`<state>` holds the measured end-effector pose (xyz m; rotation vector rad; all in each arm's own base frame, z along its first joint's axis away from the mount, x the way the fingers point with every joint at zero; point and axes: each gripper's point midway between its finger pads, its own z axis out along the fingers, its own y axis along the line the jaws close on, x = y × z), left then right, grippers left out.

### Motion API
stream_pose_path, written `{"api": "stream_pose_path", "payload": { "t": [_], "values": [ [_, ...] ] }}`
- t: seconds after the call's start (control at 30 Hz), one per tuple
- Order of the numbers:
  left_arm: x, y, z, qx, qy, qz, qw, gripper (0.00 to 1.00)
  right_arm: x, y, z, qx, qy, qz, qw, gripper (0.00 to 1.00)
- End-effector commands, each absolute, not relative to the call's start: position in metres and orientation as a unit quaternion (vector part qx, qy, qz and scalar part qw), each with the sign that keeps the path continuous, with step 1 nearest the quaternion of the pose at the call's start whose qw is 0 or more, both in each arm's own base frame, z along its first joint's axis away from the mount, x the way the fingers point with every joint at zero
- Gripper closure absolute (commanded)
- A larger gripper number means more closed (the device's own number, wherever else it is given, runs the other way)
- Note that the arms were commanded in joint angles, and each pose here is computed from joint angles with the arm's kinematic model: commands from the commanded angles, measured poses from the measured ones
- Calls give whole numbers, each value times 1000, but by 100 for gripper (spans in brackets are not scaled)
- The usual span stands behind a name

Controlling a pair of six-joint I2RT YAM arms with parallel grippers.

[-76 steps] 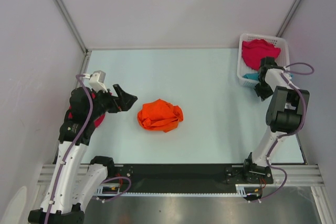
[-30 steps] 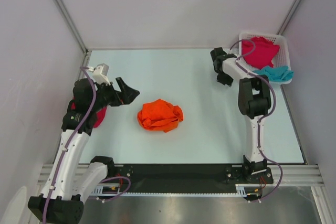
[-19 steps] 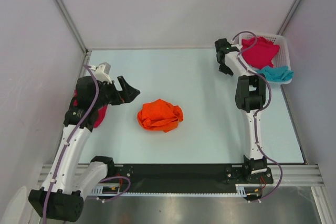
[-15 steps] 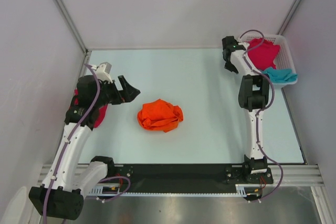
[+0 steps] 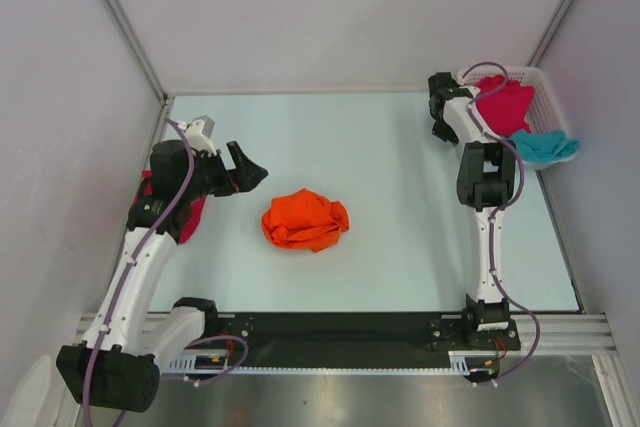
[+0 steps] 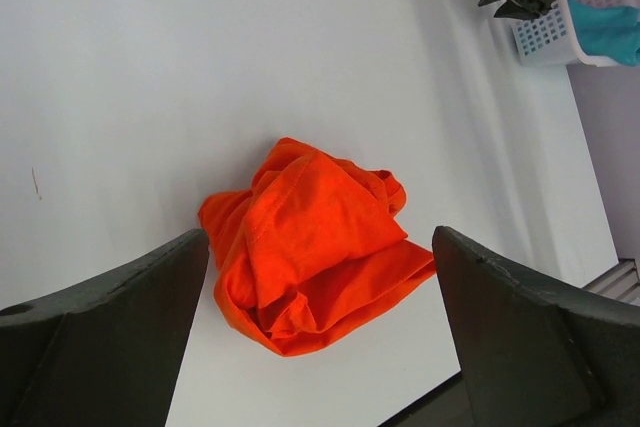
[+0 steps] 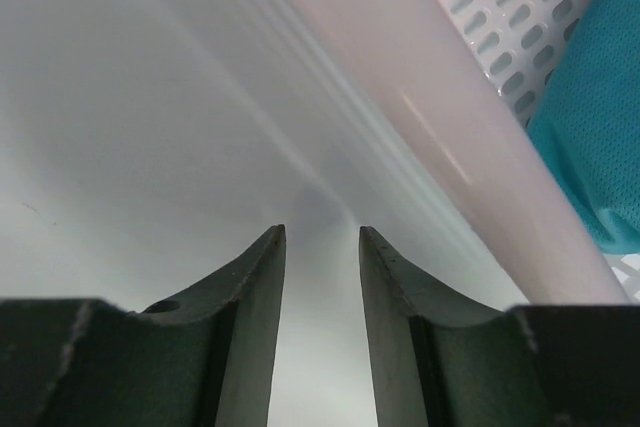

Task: Fold and stack the t-shirts
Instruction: Move the tshirt to the center of the board, then flatten out the tshirt

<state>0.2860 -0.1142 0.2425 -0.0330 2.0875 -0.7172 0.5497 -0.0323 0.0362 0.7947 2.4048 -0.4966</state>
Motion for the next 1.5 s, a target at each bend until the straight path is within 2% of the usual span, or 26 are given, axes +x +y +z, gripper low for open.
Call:
{"api": "stream_pose_path", "payload": {
  "t": [0.0, 0.13, 0.17, 0.27, 0.4, 0.6, 0.73, 0.93, 1.0, 1.03, 1.1, 1.13, 1.2, 1.23, 1.3, 1.33, 1.37, 1.4, 1.43, 1.47],
  "values": [
    [292, -118, 267, -3, 821, -308, 480, 0, 536, -22, 75, 266, 902, -190, 281, 58],
    [292, -118, 272, -6, 817, -311, 486, 1, 522, 42, 124, 227, 915, -126, 309, 54],
    [292, -117, 272, -8, 817, -309, 487, 0, 522, 61, 150, 217, 911, -94, 338, 52],
    [291, -113, 273, -13, 817, -301, 491, 1, 497, 130, 154, 156, 929, -11, 334, 50],
    [285, -124, 260, -18, 828, -332, 451, 1, 429, 203, 147, 72, 949, 51, 301, 50],
    [285, -131, 183, -82, 863, -344, 360, 3, 326, 291, 115, 3, 957, 153, 247, 50],
    [274, -141, 125, -104, 883, -347, 299, 19, 280, 319, 97, -29, 961, 148, 233, 50],
    [254, -178, 104, -76, 900, -334, 271, 16, 250, 340, 85, -64, 963, 137, 223, 50],
    [252, -190, 101, -68, 901, -335, 266, 18, 247, 344, 83, -68, 963, 141, 220, 51],
    [251, -194, 101, -65, 901, -338, 263, 33, 244, 348, 83, -71, 962, 144, 219, 51],
    [250, -202, 98, -61, 902, -342, 256, 71, 242, 350, 81, -73, 963, 144, 217, 51],
    [250, -205, 98, -62, 902, -342, 254, 83, 241, 350, 80, -73, 963, 143, 217, 51],
    [250, -207, 97, -58, 905, -332, 258, 90, 240, 351, 77, -75, 963, 141, 215, 52],
    [251, -207, 101, -57, 905, -328, 264, 100, 240, 351, 75, -75, 963, 141, 216, 53],
    [252, -201, 106, -61, 909, -304, 279, 100, 239, 351, 73, -76, 963, 141, 216, 60],
    [257, -200, 117, -60, 906, -300, 293, 100, 240, 352, 72, -75, 962, 144, 219, 66],
    [259, -196, 130, -61, 900, -298, 311, 100, 241, 352, 71, -75, 962, 143, 221, 83],
    [256, -192, 134, -63, 904, -286, 311, 100, 242, 353, 71, -75, 961, 143, 223, 93],
    [267, -187, 156, -62, 896, -276, 343, 100, 244, 353, 70, -75, 961, 142, 226, 100],
    [270, -183, 173, -61, 889, -272, 363, 100, 248, 351, 70, -72, 960, 135, 234, 100]
  ]
}}
